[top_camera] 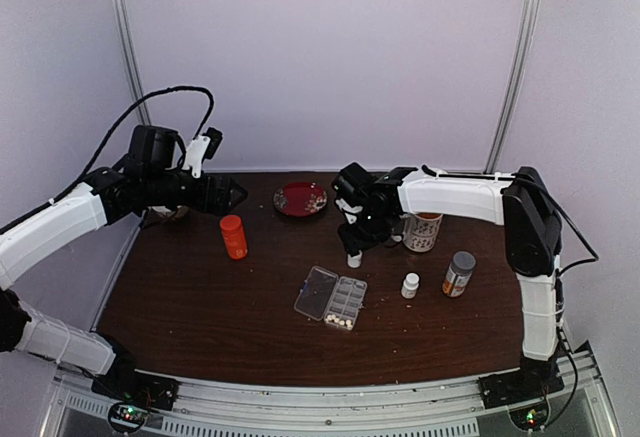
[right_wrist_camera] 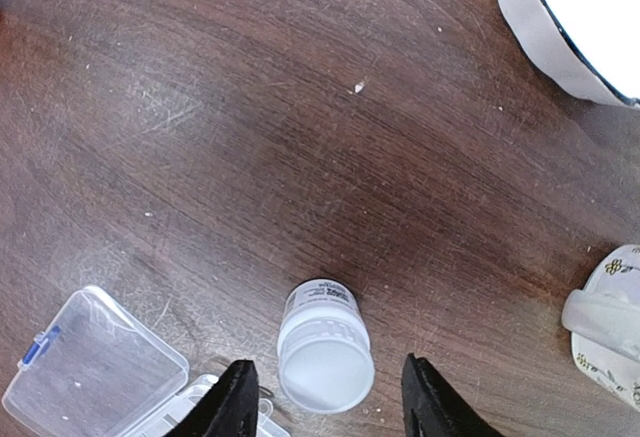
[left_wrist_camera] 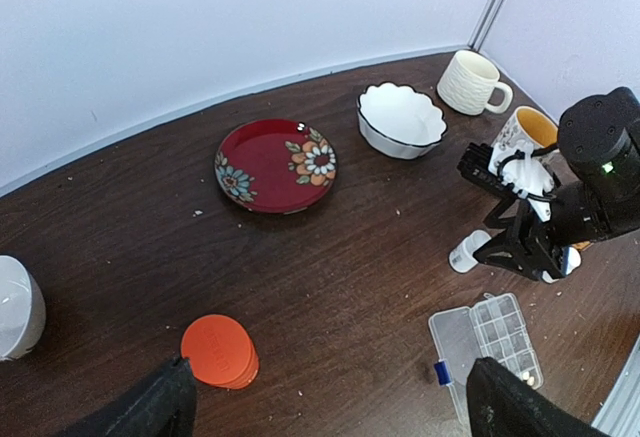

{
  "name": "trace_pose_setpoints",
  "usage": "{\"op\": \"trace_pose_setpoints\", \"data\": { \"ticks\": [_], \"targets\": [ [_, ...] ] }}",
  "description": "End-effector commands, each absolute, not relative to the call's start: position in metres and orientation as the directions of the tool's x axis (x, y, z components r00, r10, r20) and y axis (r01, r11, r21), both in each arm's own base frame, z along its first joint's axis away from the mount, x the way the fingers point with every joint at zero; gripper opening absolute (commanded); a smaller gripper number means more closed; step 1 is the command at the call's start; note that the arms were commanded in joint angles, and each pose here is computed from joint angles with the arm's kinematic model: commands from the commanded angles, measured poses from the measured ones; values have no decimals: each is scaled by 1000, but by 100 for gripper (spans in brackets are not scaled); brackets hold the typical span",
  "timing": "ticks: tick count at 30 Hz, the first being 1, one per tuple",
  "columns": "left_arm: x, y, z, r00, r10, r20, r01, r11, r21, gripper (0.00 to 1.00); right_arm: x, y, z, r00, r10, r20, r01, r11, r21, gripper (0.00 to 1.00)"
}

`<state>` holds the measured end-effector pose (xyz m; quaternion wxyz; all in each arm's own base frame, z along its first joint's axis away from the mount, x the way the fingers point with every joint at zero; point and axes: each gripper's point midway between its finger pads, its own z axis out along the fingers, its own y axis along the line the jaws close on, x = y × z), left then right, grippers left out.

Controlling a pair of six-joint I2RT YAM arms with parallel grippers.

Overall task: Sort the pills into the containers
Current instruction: Pick up the pill bottle from the center of the board.

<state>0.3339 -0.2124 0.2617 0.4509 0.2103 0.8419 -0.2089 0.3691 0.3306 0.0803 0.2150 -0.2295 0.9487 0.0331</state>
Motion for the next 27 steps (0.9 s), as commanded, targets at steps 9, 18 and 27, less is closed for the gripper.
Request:
{"op": "trace_pose_setpoints", "data": {
  "ticks": [9,18,27],
  "targets": [
    [338,-217,268,-470,168,-867,566,811,-149,98,372,328,75,-804,-426,-416,-445,894,-54,45],
    [338,-217,267,-470,173,-865,566,812,-145,98,374,330,74,-802,-432,-412,-450,891,-58,43],
    [339,-216,267,-469,178,-865,567,812,-140,98,376,330,77,-801,-429,-417,-444,893,-66,24]
  ]
}}
